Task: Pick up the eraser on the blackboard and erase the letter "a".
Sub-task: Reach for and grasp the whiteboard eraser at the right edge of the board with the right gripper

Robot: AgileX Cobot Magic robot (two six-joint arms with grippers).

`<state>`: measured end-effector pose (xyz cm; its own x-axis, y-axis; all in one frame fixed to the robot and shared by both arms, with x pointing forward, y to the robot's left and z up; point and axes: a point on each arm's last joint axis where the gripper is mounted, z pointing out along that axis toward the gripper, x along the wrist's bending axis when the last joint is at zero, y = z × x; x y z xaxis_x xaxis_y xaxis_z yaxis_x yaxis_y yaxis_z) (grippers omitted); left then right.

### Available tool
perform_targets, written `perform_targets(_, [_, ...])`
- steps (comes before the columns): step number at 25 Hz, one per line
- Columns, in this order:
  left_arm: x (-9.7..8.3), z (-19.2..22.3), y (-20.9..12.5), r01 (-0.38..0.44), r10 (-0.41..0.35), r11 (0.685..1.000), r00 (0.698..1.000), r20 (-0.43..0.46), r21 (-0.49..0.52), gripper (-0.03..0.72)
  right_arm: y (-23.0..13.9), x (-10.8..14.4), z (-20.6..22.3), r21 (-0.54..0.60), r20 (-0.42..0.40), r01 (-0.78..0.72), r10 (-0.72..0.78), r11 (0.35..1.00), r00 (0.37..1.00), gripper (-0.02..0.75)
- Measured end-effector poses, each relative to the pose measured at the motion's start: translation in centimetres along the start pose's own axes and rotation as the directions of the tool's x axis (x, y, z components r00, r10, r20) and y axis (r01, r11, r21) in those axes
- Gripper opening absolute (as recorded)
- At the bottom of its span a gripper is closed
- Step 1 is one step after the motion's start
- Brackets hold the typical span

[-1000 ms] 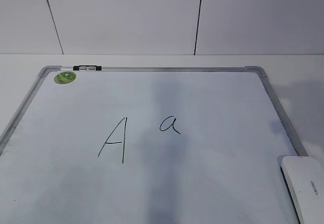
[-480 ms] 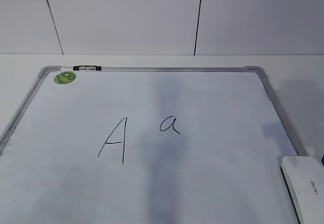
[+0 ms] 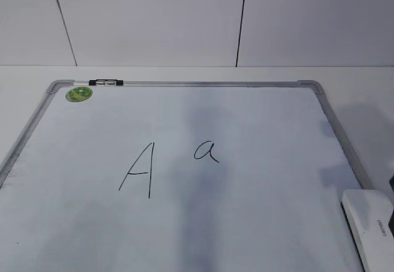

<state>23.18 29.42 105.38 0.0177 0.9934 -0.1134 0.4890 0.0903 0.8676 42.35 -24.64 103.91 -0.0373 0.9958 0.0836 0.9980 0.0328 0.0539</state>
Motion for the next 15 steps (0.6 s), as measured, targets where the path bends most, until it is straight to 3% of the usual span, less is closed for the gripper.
perform_targets(5, [0.0,0.0,0.0,0.0,0.0,1.0,1.0,0.0,0.0,0.235,-0.9,-0.4,2.0,0.035,0.011,-0.01,0.009,0.999,1.0,0.592])
perform_targets(15, [0.0,0.0,0.0,0.0,0.0,1.0,1.0,0.0,0.0,0.235,0.1,-0.2,2.7,-0.076,-0.01,-0.019,0.019,0.997,1.0,0.592])
